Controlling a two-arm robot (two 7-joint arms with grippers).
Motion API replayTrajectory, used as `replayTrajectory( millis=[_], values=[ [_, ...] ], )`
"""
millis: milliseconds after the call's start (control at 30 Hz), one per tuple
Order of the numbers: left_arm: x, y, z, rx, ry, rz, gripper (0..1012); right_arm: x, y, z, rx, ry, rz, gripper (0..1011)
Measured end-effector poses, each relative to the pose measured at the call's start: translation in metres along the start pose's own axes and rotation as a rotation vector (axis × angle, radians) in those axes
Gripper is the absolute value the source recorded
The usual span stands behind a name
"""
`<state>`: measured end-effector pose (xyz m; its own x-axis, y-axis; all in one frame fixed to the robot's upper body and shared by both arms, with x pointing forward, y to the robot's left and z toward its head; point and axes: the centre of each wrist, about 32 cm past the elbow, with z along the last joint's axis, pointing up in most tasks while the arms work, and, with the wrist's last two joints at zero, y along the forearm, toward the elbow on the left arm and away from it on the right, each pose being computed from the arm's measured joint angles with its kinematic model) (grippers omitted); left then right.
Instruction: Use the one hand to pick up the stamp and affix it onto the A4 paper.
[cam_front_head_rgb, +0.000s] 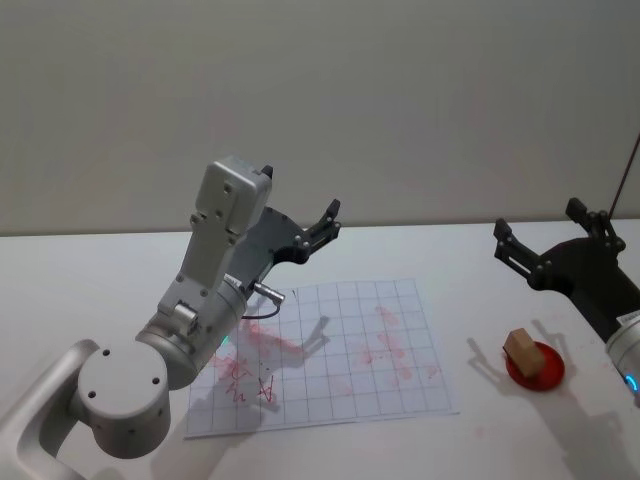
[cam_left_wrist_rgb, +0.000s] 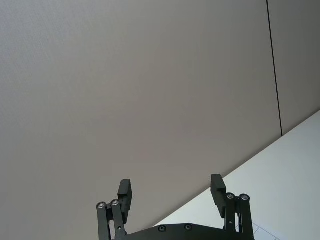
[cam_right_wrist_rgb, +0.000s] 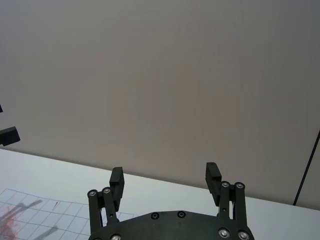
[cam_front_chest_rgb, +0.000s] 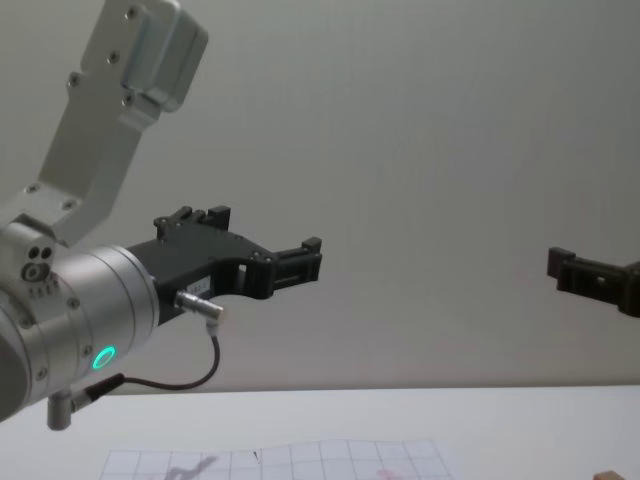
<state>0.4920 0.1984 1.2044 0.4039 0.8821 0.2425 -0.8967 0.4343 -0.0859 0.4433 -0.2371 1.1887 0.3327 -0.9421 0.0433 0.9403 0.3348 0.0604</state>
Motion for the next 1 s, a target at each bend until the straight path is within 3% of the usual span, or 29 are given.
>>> replayTrajectory(
  millis=[1000],
  values=[
    [0.0, 0.0, 0.0, 0.0, 0.0, 0.0, 1001, 0.0001, -0.0001, -0.0001, -0.001, 0.0, 0.0, 1001]
  ],
)
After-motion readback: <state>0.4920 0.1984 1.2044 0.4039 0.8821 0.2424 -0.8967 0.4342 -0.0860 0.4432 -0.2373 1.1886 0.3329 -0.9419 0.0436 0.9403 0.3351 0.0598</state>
